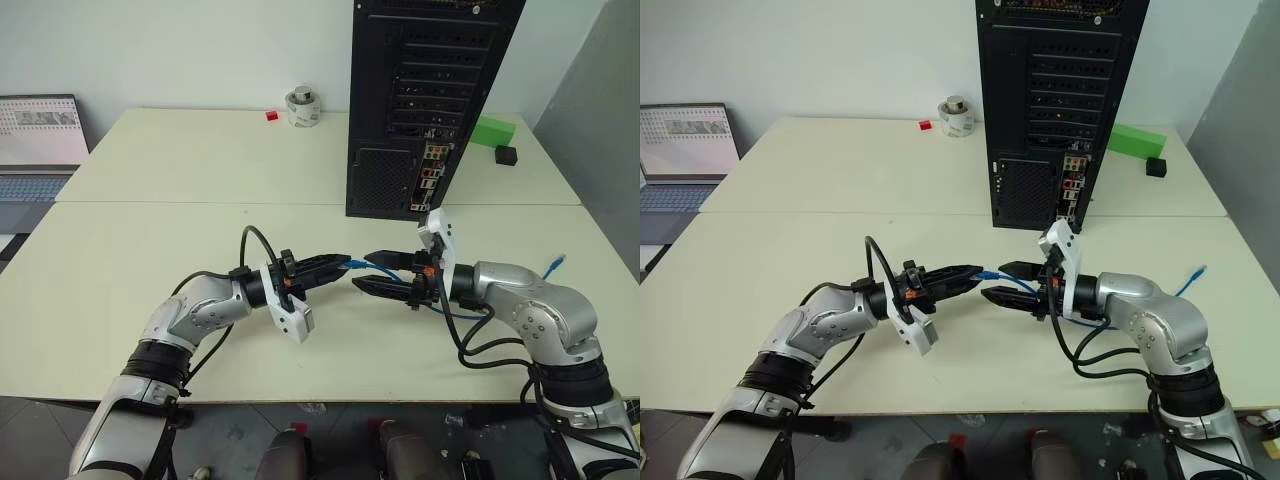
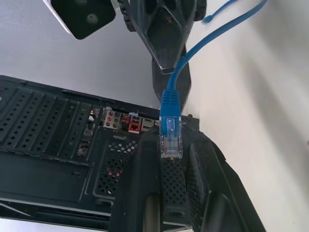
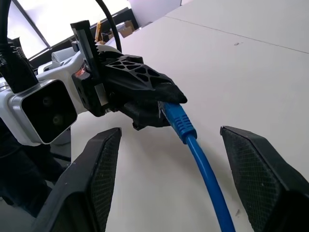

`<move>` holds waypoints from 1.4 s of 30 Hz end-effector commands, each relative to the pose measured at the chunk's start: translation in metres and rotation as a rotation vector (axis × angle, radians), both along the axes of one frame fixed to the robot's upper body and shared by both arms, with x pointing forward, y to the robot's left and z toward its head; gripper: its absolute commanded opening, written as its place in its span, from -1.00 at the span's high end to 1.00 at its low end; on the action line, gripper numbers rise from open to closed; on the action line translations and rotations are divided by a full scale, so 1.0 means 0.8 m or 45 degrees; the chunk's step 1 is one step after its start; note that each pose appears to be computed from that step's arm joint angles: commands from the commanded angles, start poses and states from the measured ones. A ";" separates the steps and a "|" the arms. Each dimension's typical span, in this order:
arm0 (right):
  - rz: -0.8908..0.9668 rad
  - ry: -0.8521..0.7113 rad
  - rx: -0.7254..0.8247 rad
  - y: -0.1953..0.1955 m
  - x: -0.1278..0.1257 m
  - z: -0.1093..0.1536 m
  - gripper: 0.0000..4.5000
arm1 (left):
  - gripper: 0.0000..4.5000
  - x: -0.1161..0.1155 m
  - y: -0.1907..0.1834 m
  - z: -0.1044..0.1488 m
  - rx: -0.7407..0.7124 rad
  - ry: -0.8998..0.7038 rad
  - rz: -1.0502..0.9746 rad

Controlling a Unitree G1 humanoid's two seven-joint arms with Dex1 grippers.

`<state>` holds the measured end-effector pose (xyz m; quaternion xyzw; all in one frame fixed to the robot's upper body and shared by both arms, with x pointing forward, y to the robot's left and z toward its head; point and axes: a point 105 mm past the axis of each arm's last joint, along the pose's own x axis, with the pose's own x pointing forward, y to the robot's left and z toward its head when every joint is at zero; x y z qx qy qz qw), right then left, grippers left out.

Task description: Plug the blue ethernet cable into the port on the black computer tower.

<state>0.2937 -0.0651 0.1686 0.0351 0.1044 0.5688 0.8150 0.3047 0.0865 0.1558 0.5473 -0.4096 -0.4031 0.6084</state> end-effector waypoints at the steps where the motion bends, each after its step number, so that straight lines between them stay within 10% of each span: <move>1: 0.001 -0.039 0.041 0.002 0.002 0.015 -0.21 | 0.88 -0.002 -0.001 0.019 -0.025 -0.082 -0.014; 14: 0.002 -0.021 0.071 0.006 0.004 0.017 1.00 | 0.88 -0.010 -0.006 0.017 -0.037 -0.082 -0.035; 27: 0.035 -0.007 0.090 0.006 0.002 0.021 1.00 | 0.88 -0.011 -0.003 0.015 -0.029 -0.072 -0.033; 33: 0.034 -0.012 0.086 0.003 0.001 0.022 0.40 | 0.88 -0.009 -0.001 0.015 -0.033 -0.068 -0.020; 42: -0.001 0.011 0.120 0.001 0.008 0.023 0.40 | 0.88 -0.007 -0.002 0.018 -0.042 -0.071 -0.019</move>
